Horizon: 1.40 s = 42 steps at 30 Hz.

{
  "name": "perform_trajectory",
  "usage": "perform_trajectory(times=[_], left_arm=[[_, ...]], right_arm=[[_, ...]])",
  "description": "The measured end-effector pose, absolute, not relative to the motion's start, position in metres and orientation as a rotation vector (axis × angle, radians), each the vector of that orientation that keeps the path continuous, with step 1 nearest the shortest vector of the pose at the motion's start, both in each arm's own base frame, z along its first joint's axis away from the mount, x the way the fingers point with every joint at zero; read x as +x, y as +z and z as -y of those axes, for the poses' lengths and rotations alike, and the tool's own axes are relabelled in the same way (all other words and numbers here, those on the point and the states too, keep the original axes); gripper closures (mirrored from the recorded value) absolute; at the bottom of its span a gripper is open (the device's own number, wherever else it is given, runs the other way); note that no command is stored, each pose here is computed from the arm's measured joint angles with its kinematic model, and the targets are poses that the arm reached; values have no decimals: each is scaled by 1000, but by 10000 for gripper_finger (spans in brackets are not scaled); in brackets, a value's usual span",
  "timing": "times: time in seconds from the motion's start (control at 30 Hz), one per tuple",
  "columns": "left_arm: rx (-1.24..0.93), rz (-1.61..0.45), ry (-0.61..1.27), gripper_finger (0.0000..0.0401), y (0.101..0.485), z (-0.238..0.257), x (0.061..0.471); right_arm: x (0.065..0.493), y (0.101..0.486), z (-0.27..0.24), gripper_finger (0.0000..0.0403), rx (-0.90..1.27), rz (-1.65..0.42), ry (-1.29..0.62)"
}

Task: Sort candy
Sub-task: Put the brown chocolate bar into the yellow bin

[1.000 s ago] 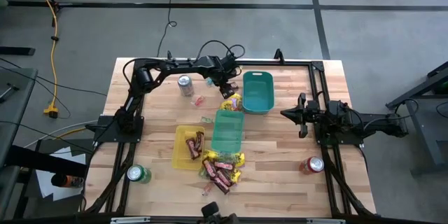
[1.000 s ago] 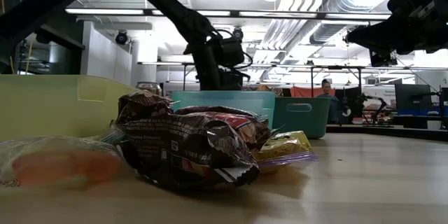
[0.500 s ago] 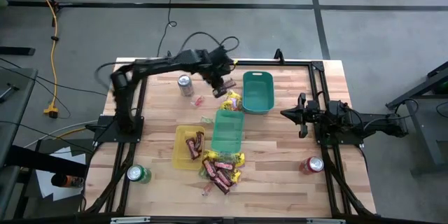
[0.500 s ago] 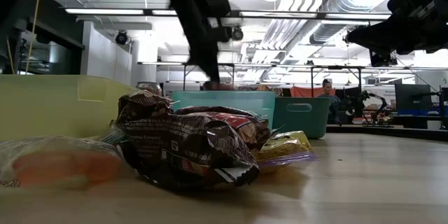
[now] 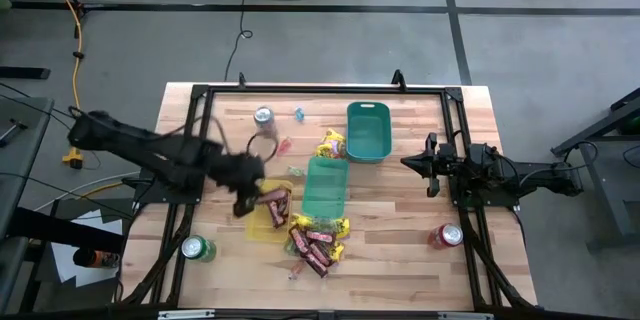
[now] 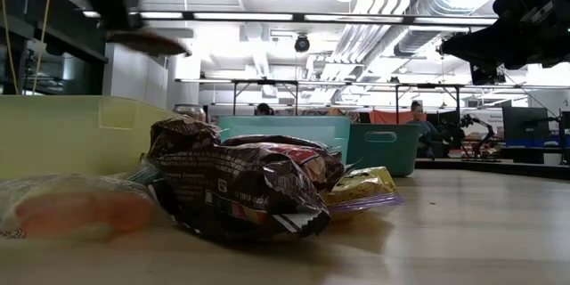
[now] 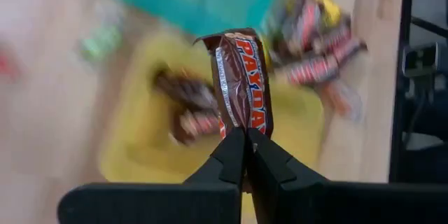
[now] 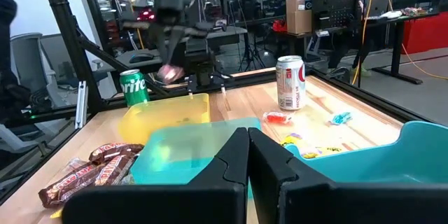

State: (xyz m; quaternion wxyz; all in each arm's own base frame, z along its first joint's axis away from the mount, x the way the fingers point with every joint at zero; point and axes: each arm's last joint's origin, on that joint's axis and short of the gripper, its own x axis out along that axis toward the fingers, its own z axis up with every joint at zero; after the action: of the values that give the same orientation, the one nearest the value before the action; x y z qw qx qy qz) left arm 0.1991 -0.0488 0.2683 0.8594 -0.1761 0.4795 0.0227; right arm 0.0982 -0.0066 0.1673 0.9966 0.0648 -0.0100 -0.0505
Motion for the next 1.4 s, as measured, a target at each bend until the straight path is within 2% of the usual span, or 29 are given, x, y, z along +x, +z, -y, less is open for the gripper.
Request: perform_trajectory(times=[0.13, 0.23, 0.47, 0.6, 0.73, 1.07, 1.4], left_arm=[[-432, -1007, 58, 397, 241, 68, 189], [-473, -1032, 72, 379, 227, 75, 189], [-442, -1016, 37, 281, 224, 79, 193], [-446, -931, -12, 223, 232, 80, 197], [-483, -770, -46, 188, 247, 76, 204], [-601, -198, 122, 178, 294, 57, 221], [-742, -90, 106, 178, 308, 54, 216]], right_arm=[[98, 167, 7, 402, 130, 20, -101], [98, 167, 7, 402, 130, 20, -101], [98, 167, 7, 402, 130, 20, -101], [98, 167, 7, 402, 130, 20, -101], [98, 167, 7, 402, 130, 20, -101], [98, 167, 7, 402, 130, 19, -101], [98, 167, 7, 402, 130, 21, -105]])
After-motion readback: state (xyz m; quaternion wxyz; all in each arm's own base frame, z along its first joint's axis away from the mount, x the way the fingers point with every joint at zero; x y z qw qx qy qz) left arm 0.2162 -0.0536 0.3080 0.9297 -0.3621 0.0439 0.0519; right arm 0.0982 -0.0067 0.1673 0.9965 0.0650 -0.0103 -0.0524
